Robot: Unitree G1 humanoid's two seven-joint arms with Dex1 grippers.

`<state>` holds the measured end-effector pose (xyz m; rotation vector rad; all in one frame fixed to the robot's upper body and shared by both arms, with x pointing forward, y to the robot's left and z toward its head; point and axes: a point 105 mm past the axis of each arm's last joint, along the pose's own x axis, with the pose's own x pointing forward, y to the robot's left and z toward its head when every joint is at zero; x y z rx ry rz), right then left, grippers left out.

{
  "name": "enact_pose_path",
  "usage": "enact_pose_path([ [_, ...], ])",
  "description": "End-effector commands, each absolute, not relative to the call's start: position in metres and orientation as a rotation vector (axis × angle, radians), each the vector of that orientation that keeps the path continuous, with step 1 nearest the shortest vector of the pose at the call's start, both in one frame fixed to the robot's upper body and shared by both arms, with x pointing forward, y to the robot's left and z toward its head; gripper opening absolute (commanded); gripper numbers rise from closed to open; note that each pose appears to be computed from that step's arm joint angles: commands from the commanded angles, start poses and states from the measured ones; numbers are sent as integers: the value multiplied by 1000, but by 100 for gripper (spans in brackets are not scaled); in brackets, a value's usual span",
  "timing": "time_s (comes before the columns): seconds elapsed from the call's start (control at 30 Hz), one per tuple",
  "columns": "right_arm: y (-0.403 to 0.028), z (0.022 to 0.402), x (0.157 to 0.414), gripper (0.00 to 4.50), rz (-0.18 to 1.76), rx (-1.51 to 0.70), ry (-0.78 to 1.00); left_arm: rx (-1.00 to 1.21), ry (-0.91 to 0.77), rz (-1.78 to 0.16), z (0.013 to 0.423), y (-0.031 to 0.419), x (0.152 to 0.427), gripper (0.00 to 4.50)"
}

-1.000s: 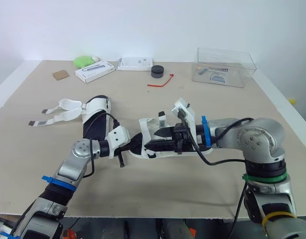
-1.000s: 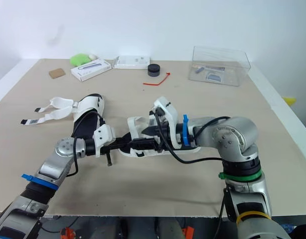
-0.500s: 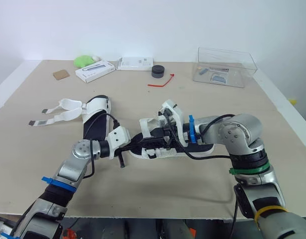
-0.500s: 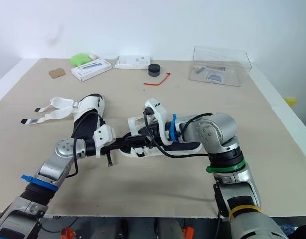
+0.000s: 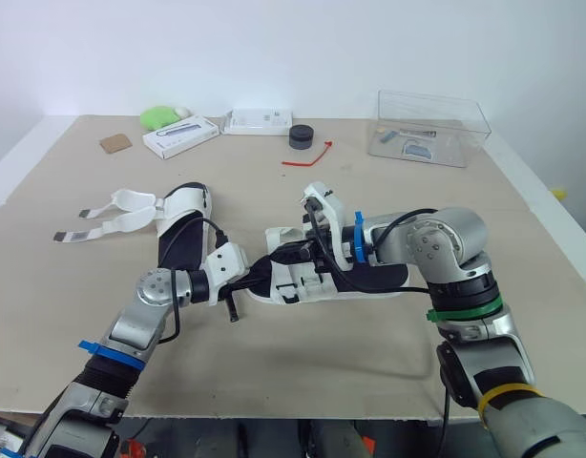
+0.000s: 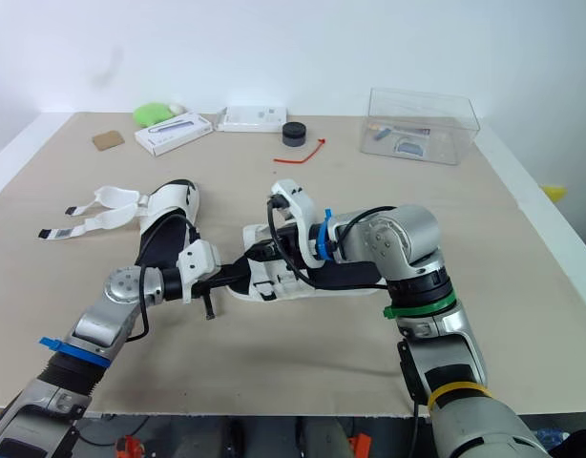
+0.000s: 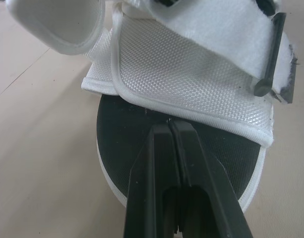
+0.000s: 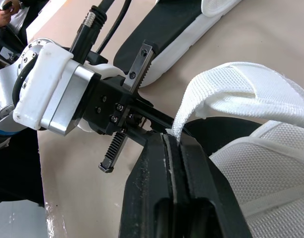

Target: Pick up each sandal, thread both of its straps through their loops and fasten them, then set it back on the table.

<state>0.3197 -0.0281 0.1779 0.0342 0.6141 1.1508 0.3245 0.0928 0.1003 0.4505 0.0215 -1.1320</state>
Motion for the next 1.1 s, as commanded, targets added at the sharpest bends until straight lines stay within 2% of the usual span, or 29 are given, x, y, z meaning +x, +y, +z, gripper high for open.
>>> enact_pose_path([
  [0.03,-28,180,311,5,1173,-4,584,475,167,-1114,69,104,322,0],
  [0.23,-33,164,301,5,1167,-71,578,476,169,-1120,69,103,322,0],
  [0.6,-36,156,295,5,1165,-155,530,480,172,-1126,69,103,323,0],
  [0.67,-38,164,297,69,1169,-158,506,480,172,-1129,69,103,323,0],
  [0.7,-40,170,297,84,1174,-158,491,480,172,-1130,70,102,323,0],
  [0.83,-46,188,298,257,1184,-139,444,480,172,-1134,69,101,323,0],
  [0.87,-48,192,297,288,1190,-138,437,480,172,-1135,69,101,323,0],
  [0.9,-51,197,295,357,1202,-137,429,481,172,-1136,69,101,323,0],
  [0.93,-53,201,293,380,1213,-136,421,481,172,-1137,69,101,323,0],
  [0.97,-56,204,290,429,1224,-139,416,482,173,-1138,69,101,323,0],
  [1.0,-59,207,284,441,1250,-147,409,483,173,-1139,69,102,323,0],
  [1.1,-65,211,263,441,1346,-126,434,487,172,-1138,70,103,325,0],
])
